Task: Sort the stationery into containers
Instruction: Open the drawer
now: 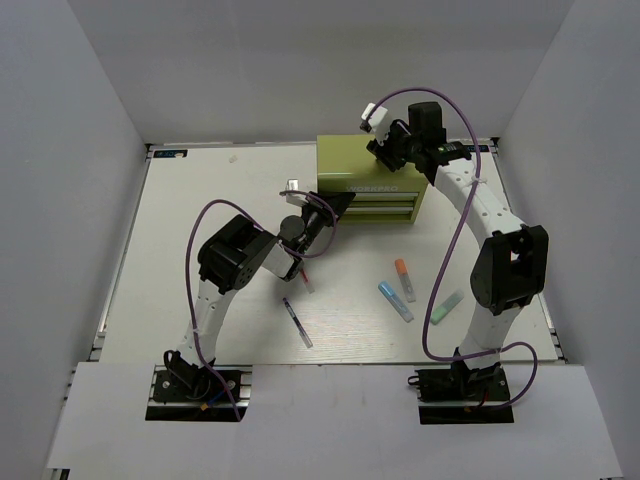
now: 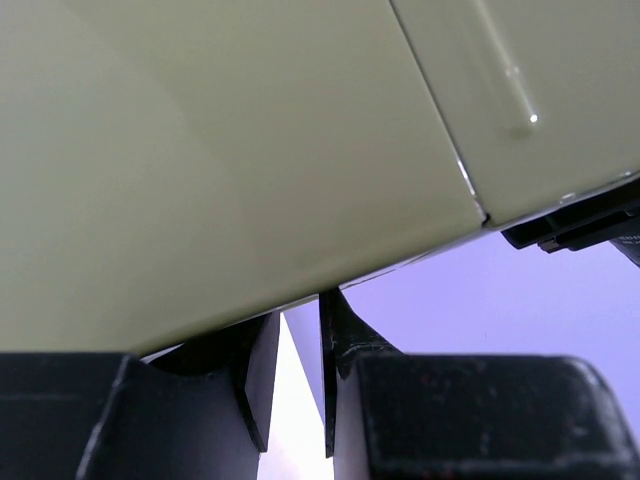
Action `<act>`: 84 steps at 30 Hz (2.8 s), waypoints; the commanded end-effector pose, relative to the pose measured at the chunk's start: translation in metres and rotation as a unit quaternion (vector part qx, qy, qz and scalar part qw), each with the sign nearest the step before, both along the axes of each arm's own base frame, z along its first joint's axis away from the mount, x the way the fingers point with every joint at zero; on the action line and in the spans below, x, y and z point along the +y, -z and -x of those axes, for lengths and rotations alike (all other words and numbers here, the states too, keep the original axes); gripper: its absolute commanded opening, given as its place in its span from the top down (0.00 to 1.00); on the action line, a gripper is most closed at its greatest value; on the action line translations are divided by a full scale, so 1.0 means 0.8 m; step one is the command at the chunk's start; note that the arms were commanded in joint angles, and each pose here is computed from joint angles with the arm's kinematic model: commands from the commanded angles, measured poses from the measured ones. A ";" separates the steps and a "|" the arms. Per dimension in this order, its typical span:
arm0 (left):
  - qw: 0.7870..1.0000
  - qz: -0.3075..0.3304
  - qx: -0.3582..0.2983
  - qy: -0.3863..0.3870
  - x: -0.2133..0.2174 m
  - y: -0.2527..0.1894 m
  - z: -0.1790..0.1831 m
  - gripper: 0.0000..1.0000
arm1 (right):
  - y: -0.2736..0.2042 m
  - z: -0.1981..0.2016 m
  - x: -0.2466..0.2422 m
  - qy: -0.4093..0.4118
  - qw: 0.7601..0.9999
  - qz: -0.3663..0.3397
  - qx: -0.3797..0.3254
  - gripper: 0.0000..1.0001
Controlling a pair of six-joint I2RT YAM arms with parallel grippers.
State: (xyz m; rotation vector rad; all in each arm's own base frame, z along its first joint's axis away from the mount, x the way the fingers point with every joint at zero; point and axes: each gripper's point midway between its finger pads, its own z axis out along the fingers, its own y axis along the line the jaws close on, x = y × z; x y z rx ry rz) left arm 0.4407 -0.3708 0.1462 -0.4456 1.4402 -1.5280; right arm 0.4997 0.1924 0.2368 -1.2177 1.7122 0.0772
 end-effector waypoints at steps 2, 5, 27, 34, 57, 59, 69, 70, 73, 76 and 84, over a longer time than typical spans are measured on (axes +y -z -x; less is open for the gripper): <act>0.980 0.083 -0.180 0.015 0.015 -0.108 0.036 1.00 | 0.094 0.038 -0.014 0.003 0.990 0.051 0.130 0.54; 0.980 0.080 -0.183 0.025 0.011 -0.107 0.040 1.00 | 0.095 0.038 -0.015 0.003 0.990 0.052 0.132 0.54; 0.981 0.066 -0.177 0.044 0.011 -0.098 0.053 1.00 | 0.104 0.041 -0.017 0.006 0.986 0.061 0.155 0.54; 0.978 0.059 -0.187 0.069 0.012 -0.111 0.075 0.99 | 0.098 0.042 -0.013 0.002 0.987 0.053 0.154 0.49; 0.952 -0.195 -0.132 0.195 0.039 -0.158 0.185 0.25 | -0.033 0.209 0.013 -0.023 0.965 -0.203 0.164 0.10; 0.944 -0.239 -0.152 0.170 0.042 -0.183 0.165 0.17 | -0.046 0.232 0.015 -0.008 0.951 -0.253 0.178 0.10; 0.917 -0.383 -0.100 0.057 0.087 -0.222 0.068 0.01 | 0.013 0.277 0.012 0.106 0.847 -0.458 0.249 0.14; 0.912 -0.398 -0.077 0.062 0.088 -0.201 0.054 0.01 | 0.019 0.273 0.009 0.130 0.835 -0.468 0.258 0.14; 0.911 -0.397 -0.084 0.068 0.085 -0.210 0.034 0.01 | 0.031 0.254 -0.001 0.172 0.823 -0.483 0.244 0.17; 0.912 -0.393 -0.086 0.079 0.080 -0.209 0.017 0.02 | 0.043 0.235 -0.011 0.212 0.800 -0.508 0.237 0.28; 0.912 -0.391 -0.082 0.095 0.077 -0.200 0.000 0.03 | 0.083 0.231 -0.016 0.257 0.721 -0.576 0.286 0.31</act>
